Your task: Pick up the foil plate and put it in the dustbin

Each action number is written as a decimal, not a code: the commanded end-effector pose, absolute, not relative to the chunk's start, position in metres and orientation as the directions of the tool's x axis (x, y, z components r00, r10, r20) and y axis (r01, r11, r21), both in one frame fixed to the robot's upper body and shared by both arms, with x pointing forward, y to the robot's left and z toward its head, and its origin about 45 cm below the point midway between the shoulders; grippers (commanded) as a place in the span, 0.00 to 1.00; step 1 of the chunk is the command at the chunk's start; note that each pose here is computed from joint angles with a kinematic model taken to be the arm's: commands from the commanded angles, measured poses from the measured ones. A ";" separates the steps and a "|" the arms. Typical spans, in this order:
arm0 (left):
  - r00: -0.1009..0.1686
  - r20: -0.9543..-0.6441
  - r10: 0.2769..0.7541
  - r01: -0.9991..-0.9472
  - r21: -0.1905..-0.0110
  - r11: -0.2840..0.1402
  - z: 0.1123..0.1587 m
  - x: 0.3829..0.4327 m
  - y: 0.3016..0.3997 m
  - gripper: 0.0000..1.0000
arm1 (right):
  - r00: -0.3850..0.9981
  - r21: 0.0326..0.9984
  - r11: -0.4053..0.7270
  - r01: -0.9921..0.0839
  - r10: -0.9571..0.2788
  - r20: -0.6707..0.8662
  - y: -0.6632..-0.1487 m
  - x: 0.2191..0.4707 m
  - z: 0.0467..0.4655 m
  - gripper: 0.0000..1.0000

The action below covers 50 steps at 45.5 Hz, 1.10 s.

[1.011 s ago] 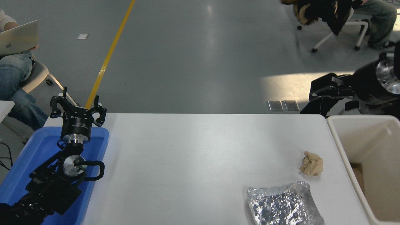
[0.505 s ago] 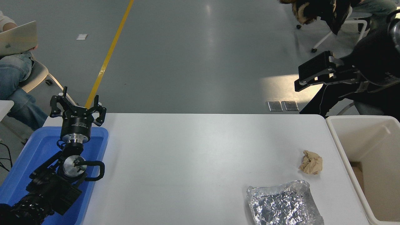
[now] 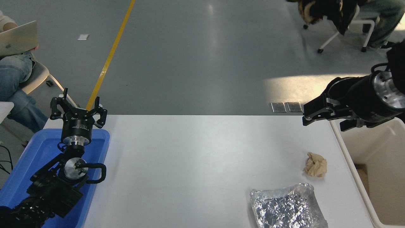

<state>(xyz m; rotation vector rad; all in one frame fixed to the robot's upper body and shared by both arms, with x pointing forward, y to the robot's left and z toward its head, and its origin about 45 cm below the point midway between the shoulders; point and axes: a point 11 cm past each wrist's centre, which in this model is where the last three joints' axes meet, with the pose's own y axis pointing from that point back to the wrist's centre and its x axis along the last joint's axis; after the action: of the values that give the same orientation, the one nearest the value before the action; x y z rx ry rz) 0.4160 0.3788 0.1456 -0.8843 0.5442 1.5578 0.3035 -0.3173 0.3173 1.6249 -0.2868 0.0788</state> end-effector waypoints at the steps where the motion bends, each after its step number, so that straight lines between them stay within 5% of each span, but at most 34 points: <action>1: -0.008 -0.787 0.617 -0.973 -0.138 -0.188 0.1456 0.4160 0.3790 0.99 | 0.975 0.990 0.010 -0.143 -0.169 0.143 -0.363 0.266 0.219 0.98; 14: -0.008 -0.787 0.617 -0.973 -0.138 -0.188 0.1456 0.4160 0.3790 0.99 | 0.978 0.989 0.012 -0.148 -0.147 0.148 -0.377 0.230 0.135 0.94; 28: -0.008 -0.787 0.617 -0.973 -0.137 -0.187 0.1454 0.4160 0.3787 0.99 | 0.985 0.989 -0.040 -0.141 -0.101 0.137 -0.366 0.200 0.091 0.94; 50: -0.008 -0.787 0.617 -0.973 -0.137 -0.187 0.1454 0.4160 0.3787 0.99 | 0.962 0.963 0.007 -0.271 -0.030 0.271 -0.372 0.228 0.067 0.88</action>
<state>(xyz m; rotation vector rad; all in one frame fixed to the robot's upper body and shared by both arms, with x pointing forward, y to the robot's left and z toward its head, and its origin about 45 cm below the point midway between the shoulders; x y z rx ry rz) 0.4160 0.3789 0.1455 -0.8841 0.5440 1.5581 0.2175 -0.3717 0.0820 1.5832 -0.2296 0.1107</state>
